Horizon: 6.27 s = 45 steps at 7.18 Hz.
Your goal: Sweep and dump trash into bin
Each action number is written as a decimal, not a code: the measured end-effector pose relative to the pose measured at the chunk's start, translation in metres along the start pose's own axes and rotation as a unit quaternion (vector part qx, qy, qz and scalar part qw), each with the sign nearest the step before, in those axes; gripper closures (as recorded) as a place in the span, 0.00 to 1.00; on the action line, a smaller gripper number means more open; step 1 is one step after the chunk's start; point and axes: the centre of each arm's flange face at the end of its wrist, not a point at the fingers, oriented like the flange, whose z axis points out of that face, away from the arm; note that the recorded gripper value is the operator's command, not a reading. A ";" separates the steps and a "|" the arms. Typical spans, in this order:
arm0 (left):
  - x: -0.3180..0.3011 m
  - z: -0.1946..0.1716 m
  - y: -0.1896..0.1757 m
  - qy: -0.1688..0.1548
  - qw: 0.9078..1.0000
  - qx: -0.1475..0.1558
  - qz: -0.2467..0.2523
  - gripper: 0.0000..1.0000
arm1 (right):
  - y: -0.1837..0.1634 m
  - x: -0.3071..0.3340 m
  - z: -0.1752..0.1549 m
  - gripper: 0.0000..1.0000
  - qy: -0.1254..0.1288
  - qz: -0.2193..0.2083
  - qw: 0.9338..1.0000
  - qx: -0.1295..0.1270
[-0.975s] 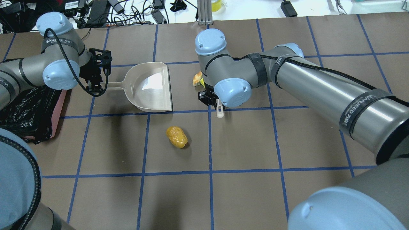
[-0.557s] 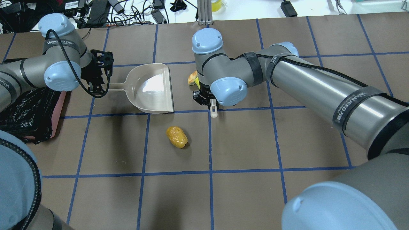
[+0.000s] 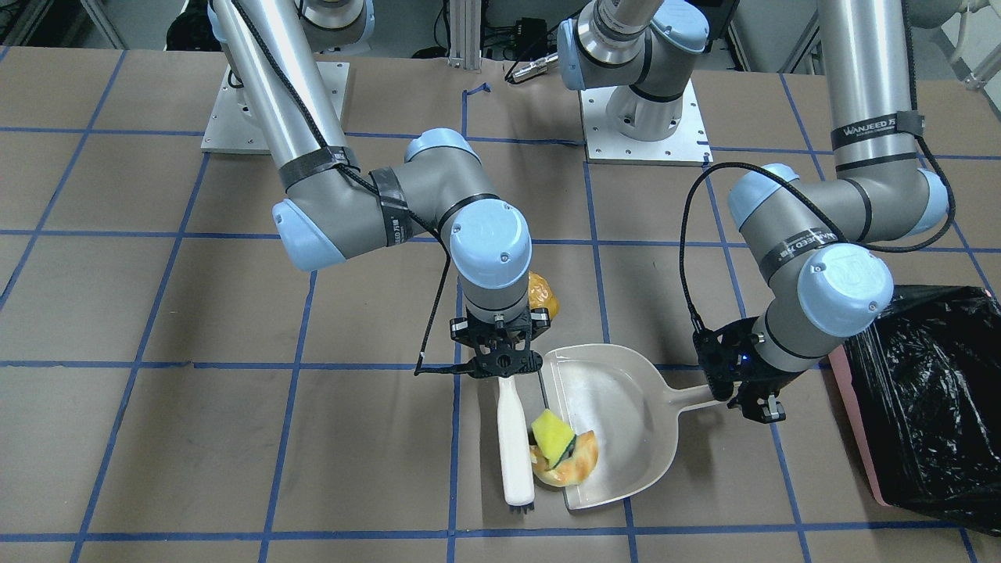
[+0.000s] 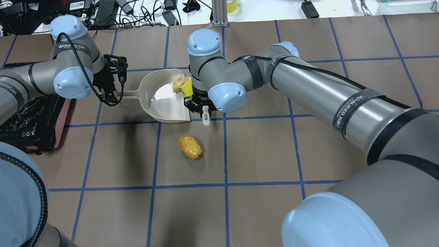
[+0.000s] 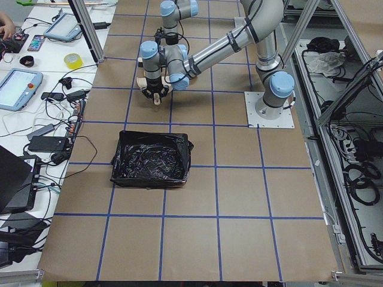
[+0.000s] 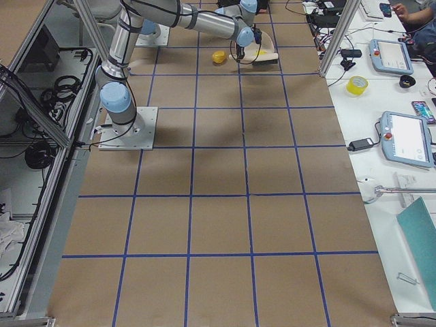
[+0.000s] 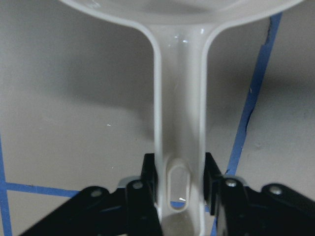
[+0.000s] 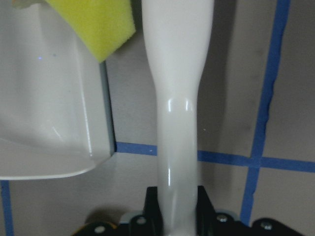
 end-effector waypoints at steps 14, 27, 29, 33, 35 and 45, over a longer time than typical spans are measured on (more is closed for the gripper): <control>0.066 -0.017 0.042 0.011 0.998 -0.011 0.067 1.00 | 0.074 0.087 -0.112 0.93 -0.013 0.083 0.996 0.002; 0.134 0.000 0.037 0.003 0.998 -0.026 0.060 1.00 | 0.083 0.120 -0.113 0.93 -0.009 0.065 0.998 0.001; 0.134 0.000 0.037 0.003 0.998 -0.026 0.059 1.00 | 0.083 0.120 -0.113 0.93 -0.010 0.066 0.998 0.001; 0.133 0.000 0.038 0.003 0.998 -0.026 0.058 1.00 | 0.083 0.120 -0.112 0.93 -0.010 0.066 0.998 0.000; 0.133 0.000 0.038 0.003 0.998 -0.026 0.058 1.00 | 0.082 0.121 -0.111 0.93 -0.010 0.066 0.998 -0.001; 0.132 0.001 0.051 0.004 0.998 -0.025 0.050 1.00 | 0.081 0.122 -0.113 0.92 -0.011 0.067 0.998 0.001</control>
